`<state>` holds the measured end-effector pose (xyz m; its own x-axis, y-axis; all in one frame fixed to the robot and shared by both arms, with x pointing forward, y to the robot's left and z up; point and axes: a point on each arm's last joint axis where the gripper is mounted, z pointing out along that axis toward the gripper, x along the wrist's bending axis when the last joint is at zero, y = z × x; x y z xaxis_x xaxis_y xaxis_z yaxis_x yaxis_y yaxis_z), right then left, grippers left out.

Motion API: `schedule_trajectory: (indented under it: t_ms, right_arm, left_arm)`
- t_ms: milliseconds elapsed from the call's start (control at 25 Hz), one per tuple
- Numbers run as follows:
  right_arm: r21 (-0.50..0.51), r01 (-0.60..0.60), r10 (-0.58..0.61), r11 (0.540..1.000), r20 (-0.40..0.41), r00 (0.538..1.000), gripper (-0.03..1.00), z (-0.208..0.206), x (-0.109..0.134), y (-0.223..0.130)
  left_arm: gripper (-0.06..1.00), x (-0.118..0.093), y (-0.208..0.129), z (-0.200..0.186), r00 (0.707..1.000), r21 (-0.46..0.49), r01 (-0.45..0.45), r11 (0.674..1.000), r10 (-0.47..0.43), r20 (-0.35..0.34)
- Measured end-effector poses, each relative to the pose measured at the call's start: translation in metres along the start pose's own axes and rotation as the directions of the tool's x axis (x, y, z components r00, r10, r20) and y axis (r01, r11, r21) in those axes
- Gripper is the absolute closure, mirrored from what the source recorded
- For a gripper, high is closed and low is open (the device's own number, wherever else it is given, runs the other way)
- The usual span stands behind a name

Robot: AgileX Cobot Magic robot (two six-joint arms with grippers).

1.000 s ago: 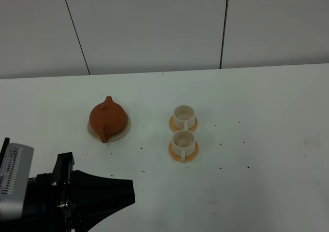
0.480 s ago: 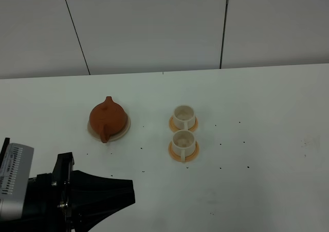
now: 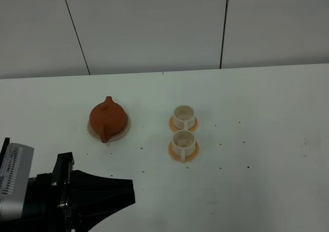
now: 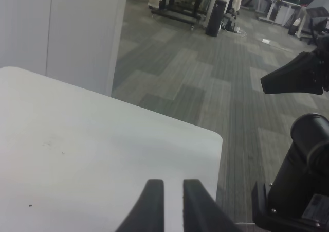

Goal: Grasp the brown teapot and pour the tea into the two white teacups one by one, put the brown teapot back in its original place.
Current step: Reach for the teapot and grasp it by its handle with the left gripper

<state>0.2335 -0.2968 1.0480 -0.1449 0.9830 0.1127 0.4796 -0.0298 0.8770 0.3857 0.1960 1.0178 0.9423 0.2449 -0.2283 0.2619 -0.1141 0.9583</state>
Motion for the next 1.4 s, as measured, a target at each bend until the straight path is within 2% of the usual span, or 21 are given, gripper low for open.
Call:
schedule_trajectory:
  t_ms: [200,320,440,520,600,720,920,1040,1120,1240,1360,1400]
  right_arm:
    - [-0.018,-0.058,0.059,0.998,0.111,0.992,0.94,0.001,0.001,0.000]
    - [-0.021,-0.068,0.071,0.997,0.131,0.989,0.93,0.001,0.001,0.000]
    - [-0.022,-0.069,0.072,0.997,0.134,0.988,0.93,0.001,0.001,0.000]
    - [-0.022,-0.070,0.073,0.997,0.135,0.988,0.93,0.001,0.001,0.000]
    - [-0.022,-0.070,0.073,0.997,0.135,0.988,0.92,0.001,0.001,0.000]
    - [-0.022,-0.071,0.073,0.997,0.135,0.988,0.92,0.001,0.001,0.000]
    - [-0.022,-0.071,0.074,0.997,0.134,0.988,0.92,0.001,0.001,0.000]
    - [-0.022,-0.071,0.074,0.997,0.134,0.988,0.92,0.001,0.001,0.000]
    - [-0.022,-0.071,0.074,0.997,0.134,0.988,0.92,0.001,0.001,0.000]
    - [-0.022,-0.071,0.074,0.997,0.134,0.988,0.92,0.001,0.001,0.000]
    - [-0.022,-0.071,0.074,0.997,0.134,0.988,0.92,0.001,0.001,0.000]
    - [-0.022,-0.071,0.074,0.997,0.134,0.988,0.92,0.001,0.001,0.000]
  left_arm:
    - [0.78,0.002,-0.001,0.000,1.000,0.008,-0.001,1.000,0.001,-0.018]
    - [0.78,0.005,-0.002,0.000,0.998,0.024,0.001,1.000,0.001,-0.059]
    - [0.78,0.012,-0.001,-0.001,0.992,0.014,0.017,1.000,-0.015,-0.129]
    - [0.77,0.019,0.002,-0.002,0.980,0.003,0.031,1.000,-0.029,-0.197]
    - [0.77,0.030,0.010,-0.004,0.955,0.016,0.043,0.999,-0.036,-0.293]
    - [0.77,0.049,0.031,-0.009,0.892,0.018,0.075,0.997,-0.059,-0.449]
    - [0.77,0.071,0.054,-0.024,0.746,0.037,0.150,0.988,-0.089,-0.659]
    - [0.77,0.078,0.055,-0.031,0.659,0.019,0.239,0.971,-0.148,-0.737]
    - [0.77,0.082,0.053,-0.034,0.629,0.060,0.277,0.959,-0.134,-0.766]
    - [0.78,0.096,0.054,-0.036,0.582,0.129,0.358,0.925,-0.113,-0.805]
    - [0.79,0.115,0.051,-0.037,0.523,0.214,0.493,0.843,-0.090,-0.848]
    - [0.80,0.122,0.052,-0.038,0.490,0.223,0.539,0.812,-0.087,-0.867]
